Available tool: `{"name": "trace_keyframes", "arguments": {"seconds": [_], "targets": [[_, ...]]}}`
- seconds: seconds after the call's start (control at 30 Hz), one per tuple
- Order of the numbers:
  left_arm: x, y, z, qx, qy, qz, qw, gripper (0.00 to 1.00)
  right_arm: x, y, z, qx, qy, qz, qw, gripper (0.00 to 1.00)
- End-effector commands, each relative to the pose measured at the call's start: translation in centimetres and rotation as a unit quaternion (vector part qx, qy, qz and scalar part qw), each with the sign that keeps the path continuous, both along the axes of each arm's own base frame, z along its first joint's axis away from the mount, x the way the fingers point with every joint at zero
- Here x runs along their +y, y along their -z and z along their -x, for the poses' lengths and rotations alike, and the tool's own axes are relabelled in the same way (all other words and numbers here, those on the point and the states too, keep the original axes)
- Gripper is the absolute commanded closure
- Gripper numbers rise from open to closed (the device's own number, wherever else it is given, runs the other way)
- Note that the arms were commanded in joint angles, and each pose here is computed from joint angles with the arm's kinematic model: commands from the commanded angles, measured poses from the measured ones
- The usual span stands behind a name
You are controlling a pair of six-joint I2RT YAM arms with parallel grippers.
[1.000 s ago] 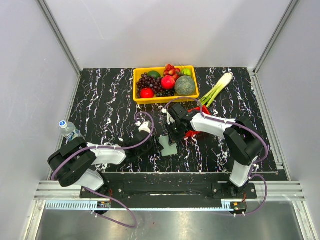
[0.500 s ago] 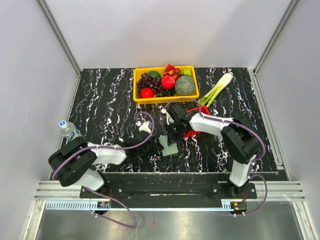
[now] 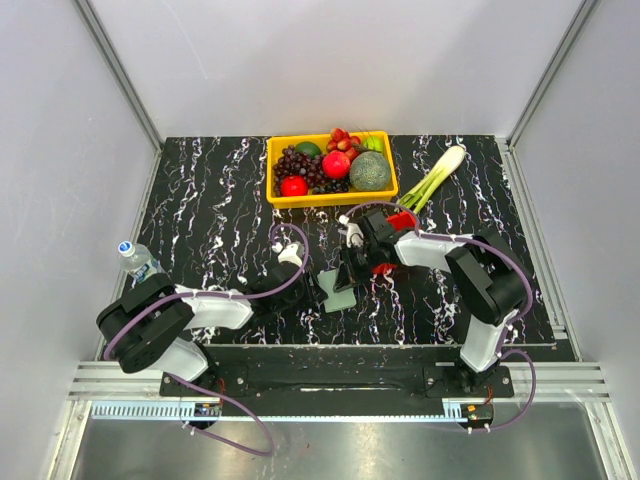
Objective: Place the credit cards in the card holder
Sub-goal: Close the card holder at the center of the board.
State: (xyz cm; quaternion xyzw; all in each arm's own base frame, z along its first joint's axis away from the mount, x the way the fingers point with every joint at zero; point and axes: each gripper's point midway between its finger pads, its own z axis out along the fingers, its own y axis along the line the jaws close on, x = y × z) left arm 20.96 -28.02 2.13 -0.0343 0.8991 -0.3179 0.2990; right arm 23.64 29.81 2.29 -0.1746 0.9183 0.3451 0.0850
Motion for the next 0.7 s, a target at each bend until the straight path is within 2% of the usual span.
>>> {"name": "trace_keyframes", "arguments": {"seconds": [0.0, 0.07, 0.13, 0.3, 0.4, 0.5, 0.67], "targets": [[-0.5, -0.6, -0.4, -0.014, 0.012, -0.001, 1.0, 0.71, -1.4, 3.1, 0.5, 0.005, 0.011, 0.019, 1.0, 0.79], [-0.5, -0.8, -0.6, -0.016, 0.01, -0.002, 1.0, 0.69, -0.8, 2.1, -0.3, -0.009, 0.015, 0.002, 1.0, 0.76], [-0.4, -1.0, -0.8, -0.02, 0.006, -0.003, 1.0, 0.68, -0.3, 0.6, -1.0, -0.03, 0.017, -0.015, 0.999, 0.66], [0.0, -2.5, -1.2, -0.036, -0.005, -0.008, 0.999, 0.62, 0.1, -4.2, -2.6, -0.098, 0.027, -0.045, 0.994, 0.55], [0.2, -3.6, -1.7, -0.048, -0.01, -0.012, 0.999, 0.56, -0.2, -6.6, -3.1, -0.132, 0.036, -0.058, 0.989, 0.53], [0.0, -4.9, -2.1, -0.061, -0.009, -0.008, 0.998, 0.55, -0.9, -7.9, -3.3, -0.152, 0.046, -0.062, 0.985, 0.52], [-2.1, -7.4, -3.1, -0.084, 0.02, 0.013, 0.996, 0.48, -4.0, -6.8, -3.8, -0.165, 0.095, -0.005, 0.982, 0.53]]}}
